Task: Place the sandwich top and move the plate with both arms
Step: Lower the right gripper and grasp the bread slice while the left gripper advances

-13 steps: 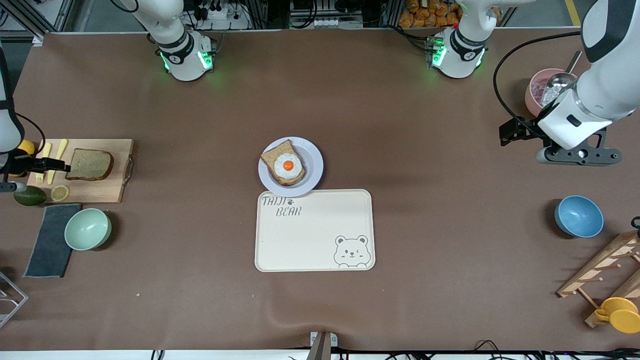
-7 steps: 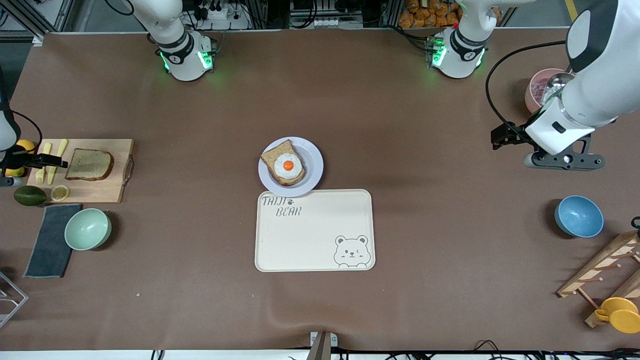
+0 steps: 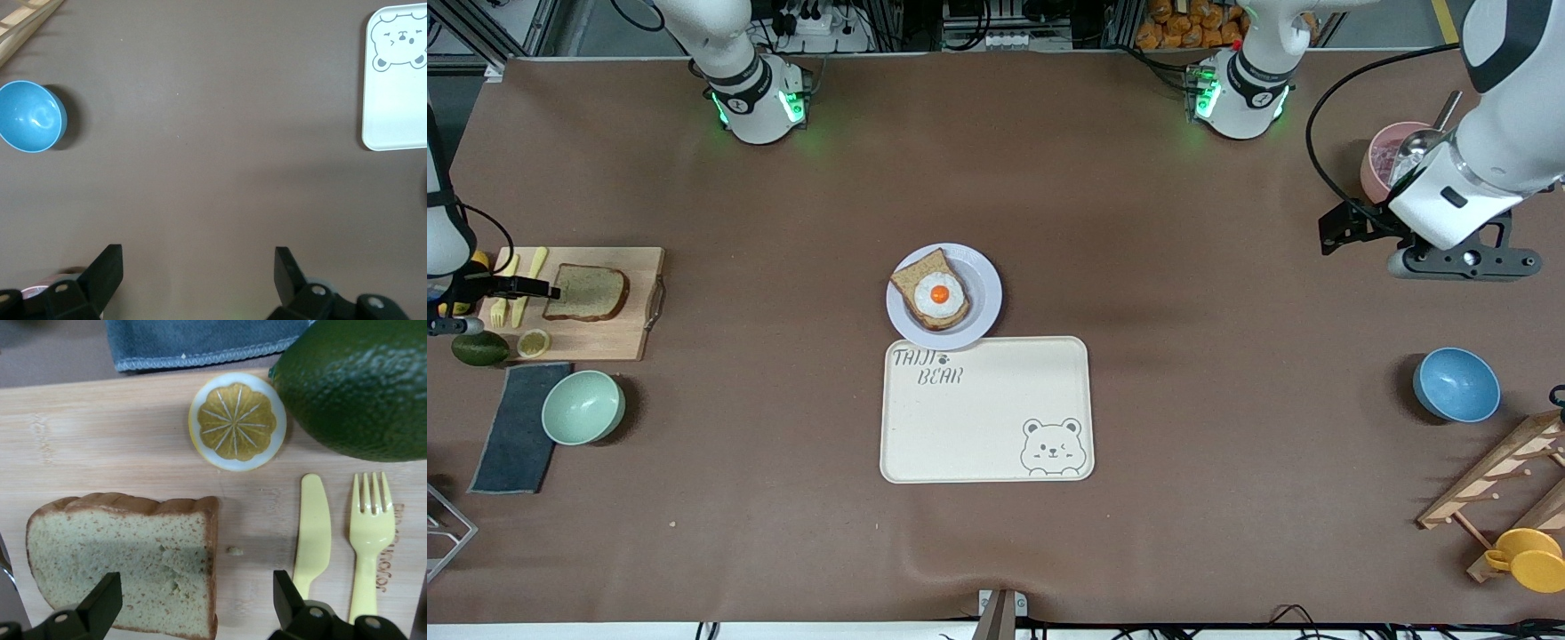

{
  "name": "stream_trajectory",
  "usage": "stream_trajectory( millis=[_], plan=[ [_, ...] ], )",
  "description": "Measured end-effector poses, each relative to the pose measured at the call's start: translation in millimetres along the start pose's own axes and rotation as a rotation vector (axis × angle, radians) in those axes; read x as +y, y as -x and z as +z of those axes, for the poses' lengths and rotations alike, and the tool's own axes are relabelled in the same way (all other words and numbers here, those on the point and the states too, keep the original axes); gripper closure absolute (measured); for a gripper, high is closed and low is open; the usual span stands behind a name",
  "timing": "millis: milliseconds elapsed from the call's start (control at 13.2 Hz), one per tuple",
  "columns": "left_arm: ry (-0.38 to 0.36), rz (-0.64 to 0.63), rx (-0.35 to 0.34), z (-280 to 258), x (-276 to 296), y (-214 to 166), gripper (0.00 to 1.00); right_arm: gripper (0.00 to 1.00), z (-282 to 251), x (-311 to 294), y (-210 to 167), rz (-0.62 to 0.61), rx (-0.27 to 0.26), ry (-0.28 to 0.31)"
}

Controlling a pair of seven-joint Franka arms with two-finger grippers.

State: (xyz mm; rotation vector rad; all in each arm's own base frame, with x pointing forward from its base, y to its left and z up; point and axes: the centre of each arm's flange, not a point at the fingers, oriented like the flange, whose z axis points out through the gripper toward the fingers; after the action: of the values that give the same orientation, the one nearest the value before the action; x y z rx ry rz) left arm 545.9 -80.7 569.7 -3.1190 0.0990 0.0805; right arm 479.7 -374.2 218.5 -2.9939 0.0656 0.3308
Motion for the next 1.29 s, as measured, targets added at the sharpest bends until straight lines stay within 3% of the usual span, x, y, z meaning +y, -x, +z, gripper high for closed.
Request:
stream_trajectory(
  millis=[455, 683, 910, 1213, 1289],
  plan=[
    [0.017, -0.005, -0.033, 15.7, 0.1, 1.8, 0.00, 0.00, 8.4, 0.9, 0.9, 0.002, -0.016, -0.011],
    [0.097, -0.018, -0.045, 31.1, 7.2, 1.3, 0.00, 0.00, 15.7, 9.9, 7.0, 0.018, -0.023, -0.020],
    [0.127, -0.030, -0.028, 62.9, 10.8, -2.7, 0.00, 0.00, 17.2, 13.0, 9.3, 0.024, -0.024, -0.024],
    [0.263, -0.073, -0.057, 111.6, 30.9, -3.3, 0.00, 0.00, 29.3, 11.6, 9.0, 0.022, -0.046, -0.039],
    [0.269, -0.072, -0.063, 119.2, 35.4, -4.7, 0.00, 0.09, 33.2, 10.9, 9.1, 0.021, -0.054, -0.045]
  ],
)
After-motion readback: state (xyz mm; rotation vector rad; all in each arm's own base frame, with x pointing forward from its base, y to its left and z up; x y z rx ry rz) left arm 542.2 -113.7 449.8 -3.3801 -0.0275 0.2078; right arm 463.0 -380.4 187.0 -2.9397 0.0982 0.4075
